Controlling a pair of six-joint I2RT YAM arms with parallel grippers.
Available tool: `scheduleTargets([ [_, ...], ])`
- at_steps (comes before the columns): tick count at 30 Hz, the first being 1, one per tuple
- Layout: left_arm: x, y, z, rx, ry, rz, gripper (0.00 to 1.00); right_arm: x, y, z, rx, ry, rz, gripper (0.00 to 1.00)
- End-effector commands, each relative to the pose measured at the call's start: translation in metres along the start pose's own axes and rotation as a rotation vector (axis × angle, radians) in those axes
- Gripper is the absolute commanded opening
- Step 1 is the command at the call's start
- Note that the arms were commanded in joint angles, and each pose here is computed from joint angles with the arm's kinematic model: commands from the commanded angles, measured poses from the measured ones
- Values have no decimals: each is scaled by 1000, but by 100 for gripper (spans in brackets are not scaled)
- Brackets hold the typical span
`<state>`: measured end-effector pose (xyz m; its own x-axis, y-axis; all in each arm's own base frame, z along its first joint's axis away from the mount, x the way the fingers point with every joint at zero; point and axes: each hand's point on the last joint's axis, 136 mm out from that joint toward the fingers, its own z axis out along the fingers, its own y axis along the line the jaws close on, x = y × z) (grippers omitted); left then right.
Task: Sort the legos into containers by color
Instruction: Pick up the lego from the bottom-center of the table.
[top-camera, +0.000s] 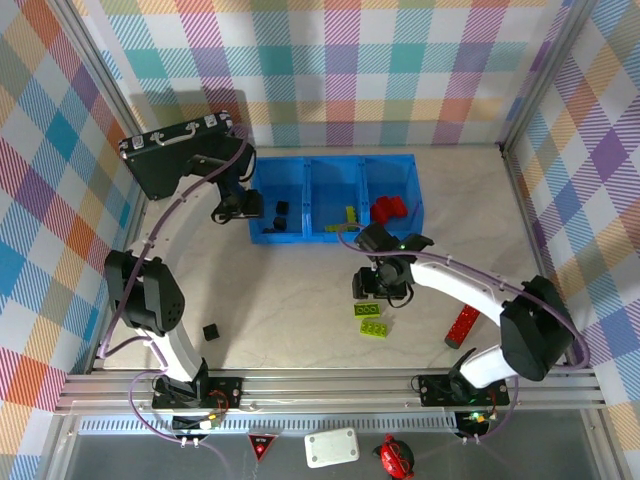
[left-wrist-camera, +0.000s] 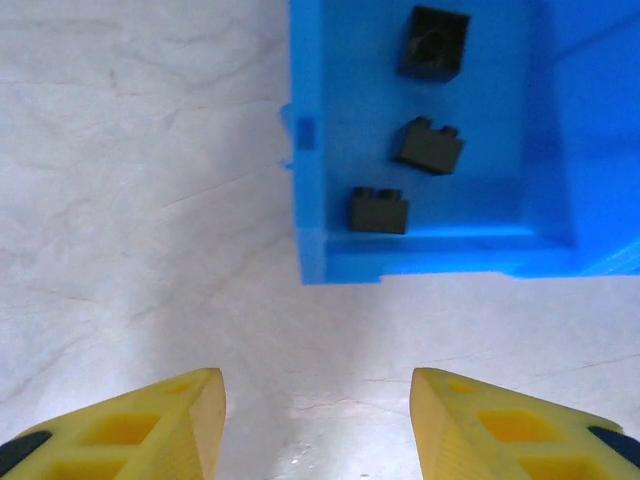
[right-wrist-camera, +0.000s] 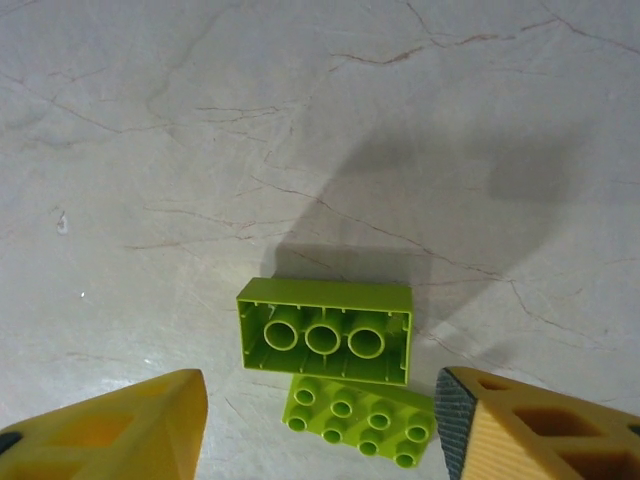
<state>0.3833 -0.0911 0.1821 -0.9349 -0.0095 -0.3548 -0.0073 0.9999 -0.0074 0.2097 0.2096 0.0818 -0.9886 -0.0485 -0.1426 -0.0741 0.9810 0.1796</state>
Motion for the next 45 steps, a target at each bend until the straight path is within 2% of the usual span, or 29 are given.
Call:
scheduleTargets([
  [1, 7, 21, -9, -61, -29, 22, 52, -4, 3, 3, 42, -15, 27, 68],
  [8, 13, 19, -1, -18, -92, -1, 51, 2, 10, 21, 89, 20, 21, 75],
  [19, 26, 21, 18, -24, -83, 23, 51, 14, 9, 42, 180, 60, 5, 78],
  [27, 27, 18, 24, -12, -67, 25, 51, 20, 2, 44, 208, 63, 10, 77],
  [39, 28, 20, 26, -23, -63, 29, 51, 10, -1, 14, 207, -23, 23, 80],
  [45, 29, 20, 27, -24, -59, 30, 51, 17, -6, 27, 224, 12, 26, 83],
])
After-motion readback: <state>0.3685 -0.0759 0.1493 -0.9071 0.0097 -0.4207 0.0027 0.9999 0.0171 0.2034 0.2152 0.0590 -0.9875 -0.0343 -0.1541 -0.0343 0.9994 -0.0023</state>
